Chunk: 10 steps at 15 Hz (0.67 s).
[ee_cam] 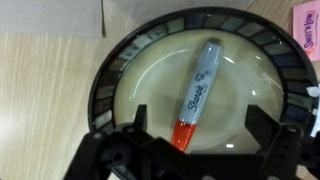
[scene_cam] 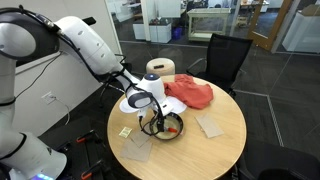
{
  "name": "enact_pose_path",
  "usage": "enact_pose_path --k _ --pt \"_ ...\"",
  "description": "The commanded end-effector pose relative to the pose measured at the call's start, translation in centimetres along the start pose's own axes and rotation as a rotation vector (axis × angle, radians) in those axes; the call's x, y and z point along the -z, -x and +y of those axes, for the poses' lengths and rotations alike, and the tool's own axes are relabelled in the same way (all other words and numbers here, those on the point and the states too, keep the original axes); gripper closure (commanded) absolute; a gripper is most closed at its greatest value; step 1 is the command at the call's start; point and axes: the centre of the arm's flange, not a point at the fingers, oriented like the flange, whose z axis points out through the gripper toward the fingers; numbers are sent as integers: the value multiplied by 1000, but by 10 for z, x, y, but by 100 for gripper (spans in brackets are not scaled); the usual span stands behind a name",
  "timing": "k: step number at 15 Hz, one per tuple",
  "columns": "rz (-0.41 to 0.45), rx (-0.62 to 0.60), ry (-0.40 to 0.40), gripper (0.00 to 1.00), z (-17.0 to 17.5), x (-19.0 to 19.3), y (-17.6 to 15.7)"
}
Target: Remove the marker from the bowl and put it on the table
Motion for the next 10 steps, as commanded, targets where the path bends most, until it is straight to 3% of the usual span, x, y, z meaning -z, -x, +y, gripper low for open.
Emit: enact_pose_path --k 1,6,7,8,10 --pt "-18 -39 18 0 -5 -9 -13" --pt "-20 -50 30 0 -7 -22 -19" --pt "-21 -53 32 25 -7 -24 -20" --pt "-20 -56 35 26 -8 -26 -21" --pt "-21 -59 39 42 -8 -28 -23"
